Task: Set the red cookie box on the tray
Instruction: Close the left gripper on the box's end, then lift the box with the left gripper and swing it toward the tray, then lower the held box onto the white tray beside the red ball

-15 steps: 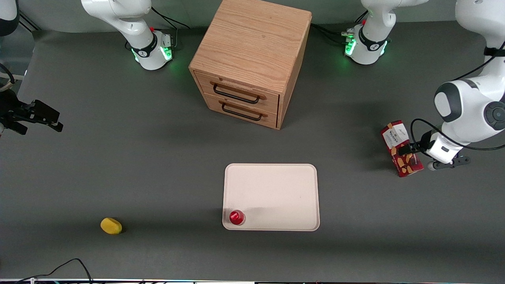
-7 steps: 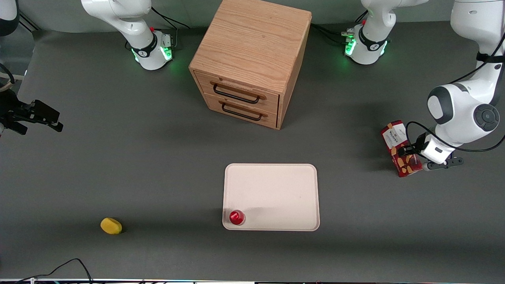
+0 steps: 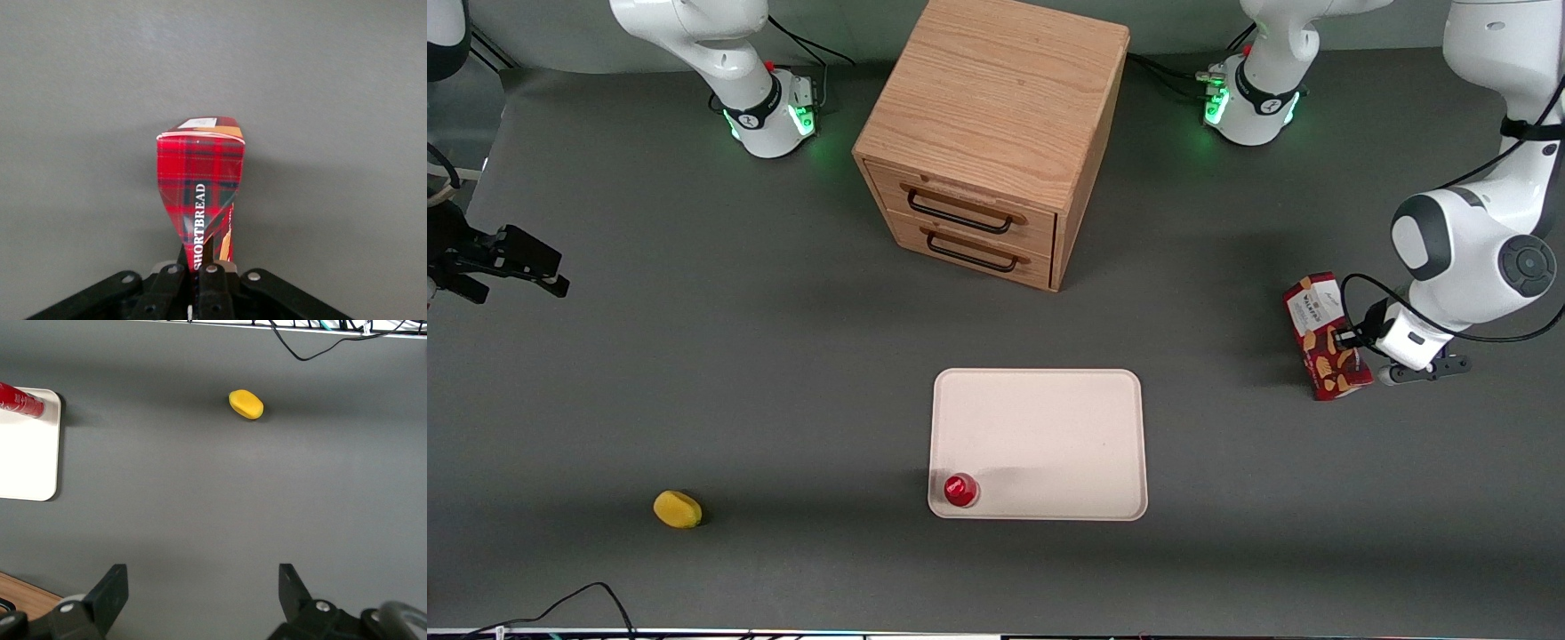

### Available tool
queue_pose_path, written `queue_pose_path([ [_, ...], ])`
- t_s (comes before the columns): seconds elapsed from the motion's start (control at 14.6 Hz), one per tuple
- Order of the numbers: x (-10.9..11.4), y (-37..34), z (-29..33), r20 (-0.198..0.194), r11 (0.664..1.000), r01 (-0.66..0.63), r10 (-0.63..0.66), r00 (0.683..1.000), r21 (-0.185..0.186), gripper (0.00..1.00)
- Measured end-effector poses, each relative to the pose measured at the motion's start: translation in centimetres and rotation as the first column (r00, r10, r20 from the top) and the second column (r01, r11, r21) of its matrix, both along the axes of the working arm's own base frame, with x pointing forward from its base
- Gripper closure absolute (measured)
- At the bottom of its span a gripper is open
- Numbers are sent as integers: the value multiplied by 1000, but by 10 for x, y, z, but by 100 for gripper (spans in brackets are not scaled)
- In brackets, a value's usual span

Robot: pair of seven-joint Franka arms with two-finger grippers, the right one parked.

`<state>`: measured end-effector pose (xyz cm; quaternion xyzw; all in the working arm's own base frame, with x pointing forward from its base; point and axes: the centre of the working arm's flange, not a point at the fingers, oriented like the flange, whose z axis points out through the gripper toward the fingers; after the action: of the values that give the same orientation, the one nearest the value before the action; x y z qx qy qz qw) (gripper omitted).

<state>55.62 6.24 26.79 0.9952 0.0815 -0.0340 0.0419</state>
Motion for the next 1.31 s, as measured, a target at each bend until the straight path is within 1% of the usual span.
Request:
queue_pose_path([
  [0.14,15,-10,45,-51,1000,11,-12,999,-28,95],
  [0.21,24,-18,77,-65,999,12,-15,998,-38,95],
  [0.34,40,-37,144,-72,999,12,-15,997,-46,95],
  [0.41,46,-49,176,-65,999,12,-15,998,-46,95],
  [0.55,56,-78,226,-29,999,9,-10,1000,-42,95],
  [0.69,62,-116,253,5,999,2,-2,1000,-37,95],
  [0.82,68,-159,258,16,1000,-19,20,1000,-24,95],
  [0.96,75,-204,246,0,998,-54,54,999,-12,95],
  [1.17,91,-267,204,-30,997,-79,79,996,23,95],
  [1.31,103,-302,174,-29,995,-89,90,996,34,95],
])
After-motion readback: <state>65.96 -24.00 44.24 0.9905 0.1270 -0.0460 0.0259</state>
